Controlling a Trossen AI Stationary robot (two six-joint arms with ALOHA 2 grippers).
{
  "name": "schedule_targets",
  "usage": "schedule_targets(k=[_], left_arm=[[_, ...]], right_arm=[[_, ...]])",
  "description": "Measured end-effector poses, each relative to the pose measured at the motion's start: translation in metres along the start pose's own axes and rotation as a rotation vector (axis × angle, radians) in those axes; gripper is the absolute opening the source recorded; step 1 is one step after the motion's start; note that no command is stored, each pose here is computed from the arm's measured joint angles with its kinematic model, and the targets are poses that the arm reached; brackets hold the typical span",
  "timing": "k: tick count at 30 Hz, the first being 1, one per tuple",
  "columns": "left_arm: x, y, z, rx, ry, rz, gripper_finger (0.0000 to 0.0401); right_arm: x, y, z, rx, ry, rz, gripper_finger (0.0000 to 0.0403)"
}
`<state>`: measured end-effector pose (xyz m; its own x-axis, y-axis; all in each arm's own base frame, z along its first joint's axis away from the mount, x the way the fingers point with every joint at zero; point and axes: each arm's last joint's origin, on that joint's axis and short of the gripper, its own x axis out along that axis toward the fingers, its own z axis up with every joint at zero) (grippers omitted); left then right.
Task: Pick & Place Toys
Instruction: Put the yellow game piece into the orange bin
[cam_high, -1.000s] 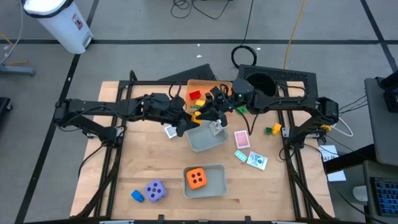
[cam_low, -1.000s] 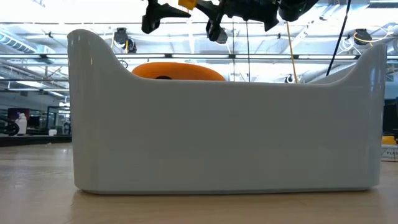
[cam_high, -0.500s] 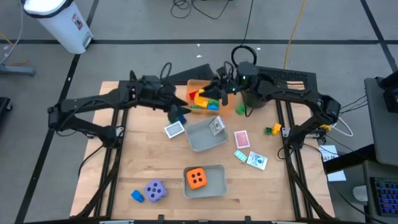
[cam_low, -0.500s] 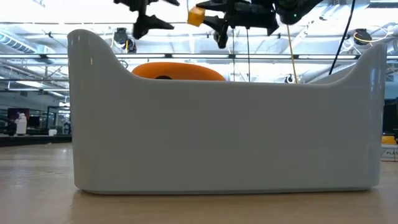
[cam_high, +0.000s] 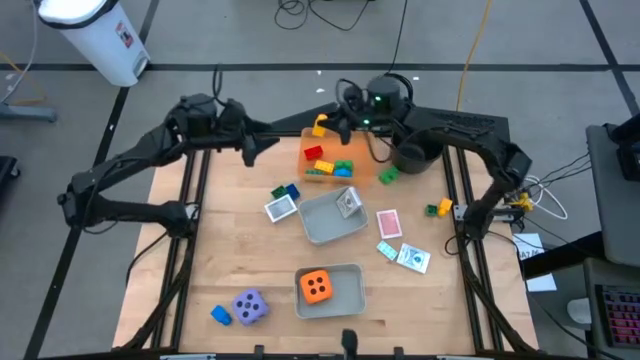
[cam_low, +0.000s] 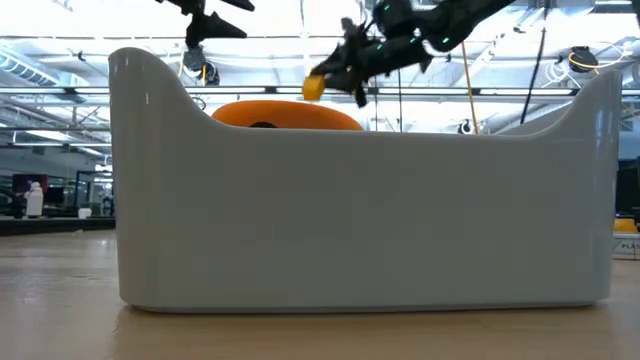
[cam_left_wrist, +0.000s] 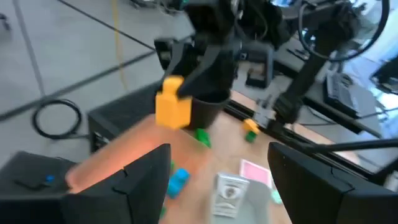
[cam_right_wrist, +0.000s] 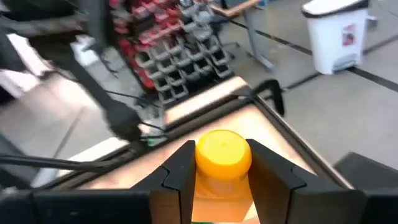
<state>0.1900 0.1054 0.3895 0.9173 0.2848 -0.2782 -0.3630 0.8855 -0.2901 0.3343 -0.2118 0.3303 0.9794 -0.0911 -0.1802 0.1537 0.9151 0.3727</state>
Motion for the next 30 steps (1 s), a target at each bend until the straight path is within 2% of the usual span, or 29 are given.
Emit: schedule_targets(k=[7,10,21,30], left_arm=[[-0.004,0.012,0.001,0.004,0.007,0.056,0.0271],[-0.003,0.014,0.000,0.006,0.013,0.064,0.0271],[0.001,0.016,-0.001,0.001,0.027,0.069,0.0271],[0.001,0.017,-0.001,-0.011,0.017,0.109,0.0271]], right_arm=[[0.039,-0.038,-0.024,-0.003,0.170,-0.158,0.0108],[0.052,-0.046,-0.029,-0.027,0.226,-0.179,0.0108],[0.094,-0.035,-0.077,-0.097,0.349,-0.200,0.0108],[0.105,-0.024,-0.107,-0.169,0.279,-0.281,0.0108]])
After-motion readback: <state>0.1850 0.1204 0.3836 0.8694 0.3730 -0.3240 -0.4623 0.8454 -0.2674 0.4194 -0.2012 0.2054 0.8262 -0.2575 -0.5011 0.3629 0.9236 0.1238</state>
